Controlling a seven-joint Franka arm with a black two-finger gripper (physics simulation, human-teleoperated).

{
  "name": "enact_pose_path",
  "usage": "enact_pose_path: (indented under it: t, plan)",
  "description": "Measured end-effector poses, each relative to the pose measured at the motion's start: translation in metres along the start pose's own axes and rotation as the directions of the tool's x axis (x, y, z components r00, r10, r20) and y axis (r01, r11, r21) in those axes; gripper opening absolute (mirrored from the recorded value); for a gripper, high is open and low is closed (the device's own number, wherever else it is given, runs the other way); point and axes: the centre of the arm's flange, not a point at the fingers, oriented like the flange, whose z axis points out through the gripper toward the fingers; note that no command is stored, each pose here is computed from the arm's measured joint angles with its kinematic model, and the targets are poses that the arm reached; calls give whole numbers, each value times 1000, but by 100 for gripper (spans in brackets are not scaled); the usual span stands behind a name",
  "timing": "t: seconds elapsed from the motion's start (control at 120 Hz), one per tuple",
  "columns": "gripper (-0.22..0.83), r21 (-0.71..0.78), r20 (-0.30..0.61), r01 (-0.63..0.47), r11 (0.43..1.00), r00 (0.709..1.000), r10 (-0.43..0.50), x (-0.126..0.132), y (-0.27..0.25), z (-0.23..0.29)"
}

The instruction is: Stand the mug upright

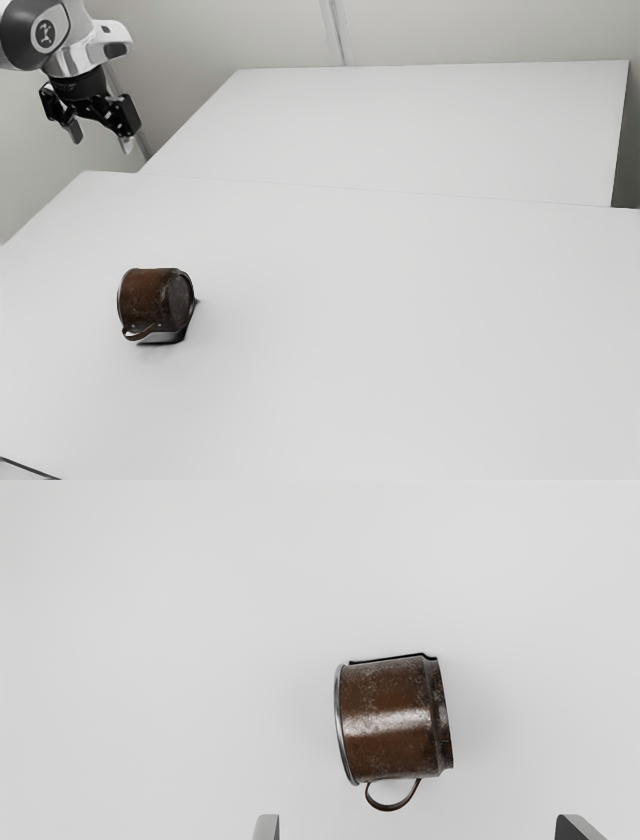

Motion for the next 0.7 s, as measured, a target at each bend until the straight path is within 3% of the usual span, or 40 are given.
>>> enact_pose_path:
  t: [0.242,0.417,0.558,0.7]
  plan:
    - [62,9,12,-1,1000,1000,1,-1,-2,7]
    - [62,-88,50,87,992,995,-83,-12,-35,17]
    - [62,-272,174,266,925,959,-225,-35,-94,64]
    - [62,-396,281,354,847,925,-255,-47,-123,119]
